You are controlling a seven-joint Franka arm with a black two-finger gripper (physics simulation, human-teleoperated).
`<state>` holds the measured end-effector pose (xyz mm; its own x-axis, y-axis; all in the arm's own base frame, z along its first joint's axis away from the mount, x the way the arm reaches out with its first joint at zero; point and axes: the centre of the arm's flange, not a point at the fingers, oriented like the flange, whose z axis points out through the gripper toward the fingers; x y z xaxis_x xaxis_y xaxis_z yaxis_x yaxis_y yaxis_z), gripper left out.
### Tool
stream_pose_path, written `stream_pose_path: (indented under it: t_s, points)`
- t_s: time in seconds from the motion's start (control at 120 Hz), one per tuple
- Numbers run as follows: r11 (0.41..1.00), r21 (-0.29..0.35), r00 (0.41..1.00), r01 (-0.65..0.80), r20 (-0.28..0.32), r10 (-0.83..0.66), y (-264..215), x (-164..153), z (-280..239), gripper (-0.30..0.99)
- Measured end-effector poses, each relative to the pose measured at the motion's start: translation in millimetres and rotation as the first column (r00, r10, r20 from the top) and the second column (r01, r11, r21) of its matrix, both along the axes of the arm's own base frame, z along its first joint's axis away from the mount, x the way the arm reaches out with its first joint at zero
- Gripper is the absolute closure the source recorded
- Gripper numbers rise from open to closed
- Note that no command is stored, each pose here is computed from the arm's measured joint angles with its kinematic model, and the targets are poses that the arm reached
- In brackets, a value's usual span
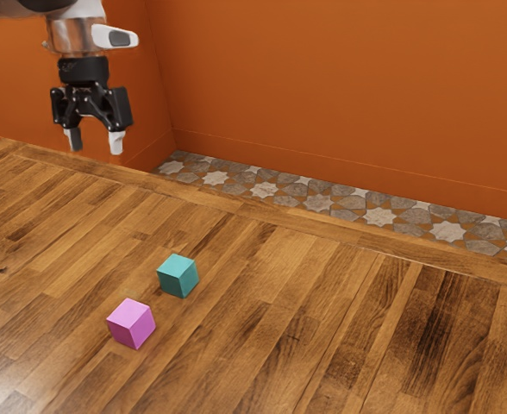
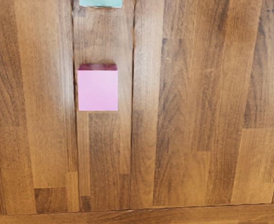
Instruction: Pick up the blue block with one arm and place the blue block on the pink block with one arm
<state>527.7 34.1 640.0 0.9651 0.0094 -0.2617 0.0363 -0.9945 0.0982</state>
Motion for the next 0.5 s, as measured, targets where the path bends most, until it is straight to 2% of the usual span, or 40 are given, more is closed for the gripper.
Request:
stream_pose_path:
  t_s: [0.067,0.117,0.15,0.217,0.258,0.317,0.35,0.442,0.5]
  points:
    - [1.0,0.014,0.995,-0.026,0.092,0.025,14,6,10,0.0]
    - [0.999,0.019,0.992,-0.036,0.125,0.034,21,18,2,0.0]
    - [0.999,0.011,0.993,-0.036,0.117,0.034,23,34,-19,0.0]
    - [1.0,0.005,0.998,-0.018,0.055,0.017,14,68,-96,0.0]
    - [1.0,0.006,1.0,-0.005,0.025,0.005,6,77,-145,0.0]
    - [1.0,0.01,1.0,0.002,0.015,-0.003,1,84,-195,0.0]
    - [1.0,0.012,1.0,0.005,0.019,-0.005,-1,85,-217,0.0]
    - [1.0,0.019,1.0,0.016,0.02,-0.017,-9,57,-273,0.0]
    - [0.999,0.022,0.998,0.028,0.05,-0.029,-15,49,-295,0.0]
